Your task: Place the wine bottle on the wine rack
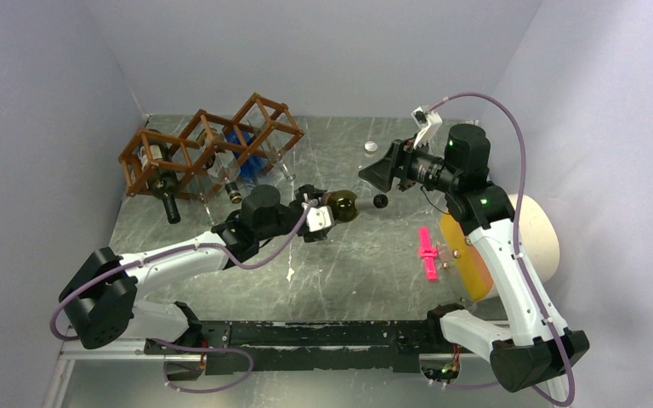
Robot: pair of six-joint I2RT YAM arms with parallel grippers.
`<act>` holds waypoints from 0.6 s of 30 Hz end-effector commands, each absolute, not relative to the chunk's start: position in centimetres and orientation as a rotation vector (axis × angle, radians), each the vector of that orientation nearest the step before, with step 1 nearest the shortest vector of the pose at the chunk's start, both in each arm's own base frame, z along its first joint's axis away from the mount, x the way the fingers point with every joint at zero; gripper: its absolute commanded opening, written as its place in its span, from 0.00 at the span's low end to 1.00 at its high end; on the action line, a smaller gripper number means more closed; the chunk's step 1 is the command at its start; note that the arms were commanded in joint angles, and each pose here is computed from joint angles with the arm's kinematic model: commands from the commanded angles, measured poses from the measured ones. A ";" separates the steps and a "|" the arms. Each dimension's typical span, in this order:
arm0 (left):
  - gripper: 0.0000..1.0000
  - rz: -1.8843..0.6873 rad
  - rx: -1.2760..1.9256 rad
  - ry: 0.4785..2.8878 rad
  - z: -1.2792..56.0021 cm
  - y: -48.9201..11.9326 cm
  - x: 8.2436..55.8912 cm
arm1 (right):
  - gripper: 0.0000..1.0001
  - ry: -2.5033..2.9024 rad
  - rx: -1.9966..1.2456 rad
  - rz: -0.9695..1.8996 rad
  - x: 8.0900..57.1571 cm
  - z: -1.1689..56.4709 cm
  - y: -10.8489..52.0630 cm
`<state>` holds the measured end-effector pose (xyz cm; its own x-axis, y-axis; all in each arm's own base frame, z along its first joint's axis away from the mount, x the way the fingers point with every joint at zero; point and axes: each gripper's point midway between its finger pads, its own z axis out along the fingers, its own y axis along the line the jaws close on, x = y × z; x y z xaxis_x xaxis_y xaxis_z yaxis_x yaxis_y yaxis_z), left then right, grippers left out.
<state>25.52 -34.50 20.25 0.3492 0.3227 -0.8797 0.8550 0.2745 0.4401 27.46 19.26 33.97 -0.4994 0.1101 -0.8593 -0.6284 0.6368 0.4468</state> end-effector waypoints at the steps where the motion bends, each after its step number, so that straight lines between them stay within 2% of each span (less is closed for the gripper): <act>1: 0.07 -0.228 1.278 0.924 27.7 -34.4 27.6 | 0.70 1.978 -0.449 0.869 27.0 32.3 18.3; 6: 0.07 -0.031 1.306 0.837 28.7 -34.1 28.4 | 0.70 2.034 -0.471 0.828 26.5 31.2 17.8; 18: 0.07 0.240 1.369 0.753 31.3 -34.0 31.0 | 0.69 2.206 -0.541 0.802 24.0 26.4 18.3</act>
